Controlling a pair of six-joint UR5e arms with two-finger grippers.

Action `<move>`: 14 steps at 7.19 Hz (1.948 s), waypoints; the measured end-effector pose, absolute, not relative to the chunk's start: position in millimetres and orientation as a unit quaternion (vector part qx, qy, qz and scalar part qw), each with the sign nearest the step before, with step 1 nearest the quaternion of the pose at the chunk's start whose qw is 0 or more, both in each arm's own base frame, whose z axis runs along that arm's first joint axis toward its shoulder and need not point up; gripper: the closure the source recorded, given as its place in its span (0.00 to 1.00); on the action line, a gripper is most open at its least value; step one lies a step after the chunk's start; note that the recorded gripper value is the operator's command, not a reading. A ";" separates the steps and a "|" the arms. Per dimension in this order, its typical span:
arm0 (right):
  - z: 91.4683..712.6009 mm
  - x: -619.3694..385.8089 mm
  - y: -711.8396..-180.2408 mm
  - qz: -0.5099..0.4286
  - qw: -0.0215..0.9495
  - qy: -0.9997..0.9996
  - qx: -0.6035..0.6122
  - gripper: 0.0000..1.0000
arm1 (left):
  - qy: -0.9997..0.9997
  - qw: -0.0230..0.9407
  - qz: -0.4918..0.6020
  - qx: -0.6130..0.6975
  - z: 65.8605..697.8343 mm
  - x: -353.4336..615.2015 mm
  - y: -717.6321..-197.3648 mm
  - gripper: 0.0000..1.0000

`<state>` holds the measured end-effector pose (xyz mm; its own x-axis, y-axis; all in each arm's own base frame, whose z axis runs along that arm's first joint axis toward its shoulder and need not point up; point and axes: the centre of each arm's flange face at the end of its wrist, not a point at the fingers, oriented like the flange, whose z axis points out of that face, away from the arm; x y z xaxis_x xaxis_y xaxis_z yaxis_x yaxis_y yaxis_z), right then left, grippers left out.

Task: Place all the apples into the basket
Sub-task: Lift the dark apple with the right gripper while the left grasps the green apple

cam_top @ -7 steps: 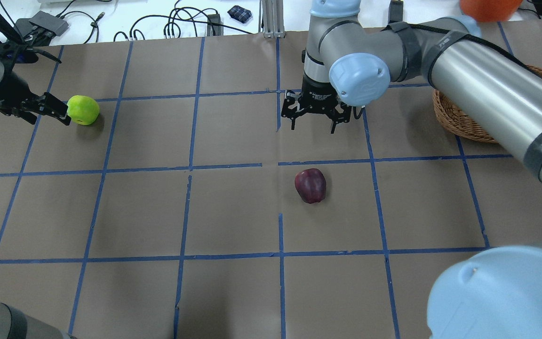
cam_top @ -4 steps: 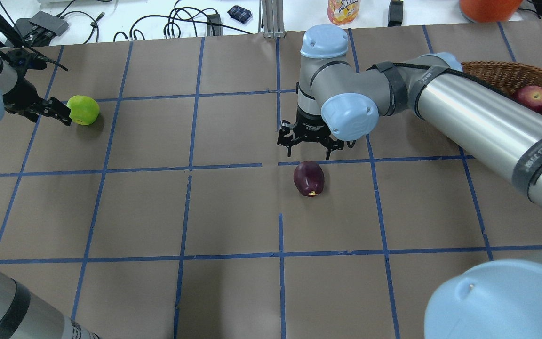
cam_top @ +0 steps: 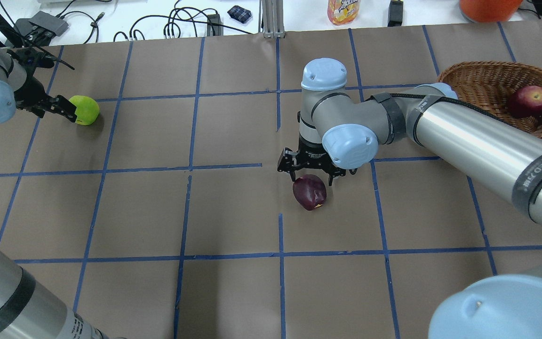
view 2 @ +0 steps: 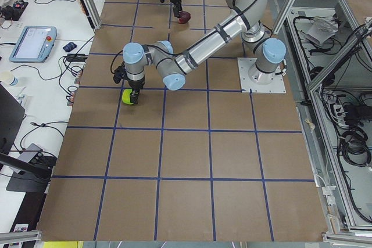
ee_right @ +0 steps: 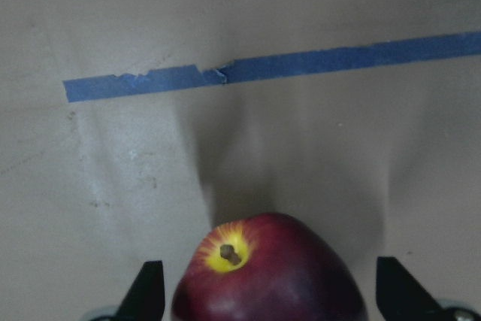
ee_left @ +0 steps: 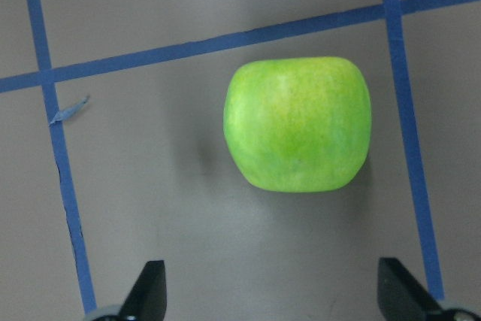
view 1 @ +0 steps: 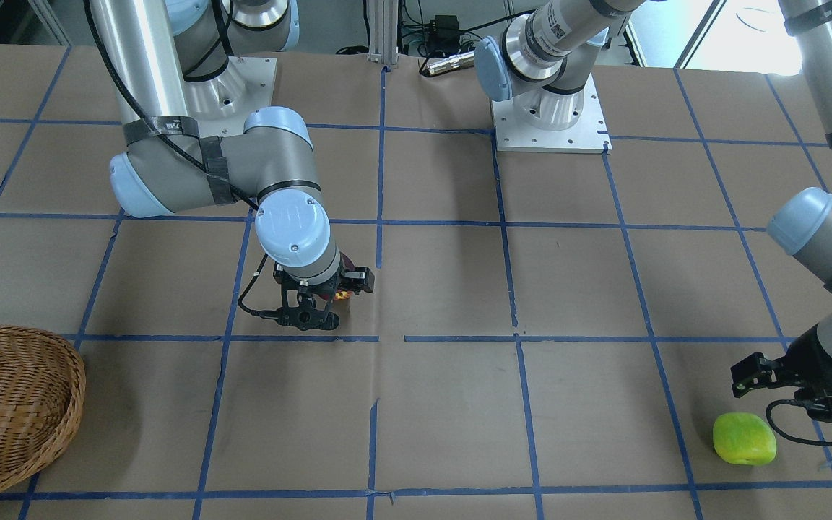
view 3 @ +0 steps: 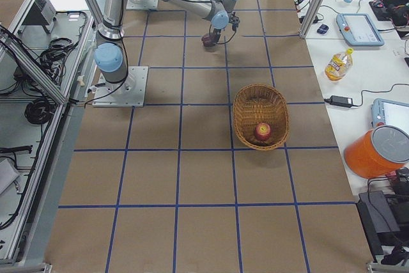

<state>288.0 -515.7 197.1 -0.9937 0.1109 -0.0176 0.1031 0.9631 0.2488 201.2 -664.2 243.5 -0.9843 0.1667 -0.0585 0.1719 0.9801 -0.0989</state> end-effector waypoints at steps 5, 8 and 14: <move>186.8 301.1 -496.6 0.146 0.034 0.987 0.050 0.00 | 0.995 -0.007 -0.060 0.080 214.6 203.8 -686.8 0.00; 185.3 322.5 -480.1 0.148 0.029 0.988 0.035 0.00 | 0.993 -0.030 -0.074 0.083 206.4 185.5 -706.4 0.00; 190.2 335.1 -475.2 0.138 0.022 0.990 0.016 1.00 | 0.998 -0.016 -0.014 0.056 256.5 123.5 -721.2 1.00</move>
<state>335.1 -475.2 190.2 -0.9985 0.0381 -0.0396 0.0258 0.9615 0.2735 123.5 -721.2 256.5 -0.9932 0.1124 0.0297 0.1115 0.9933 -0.0288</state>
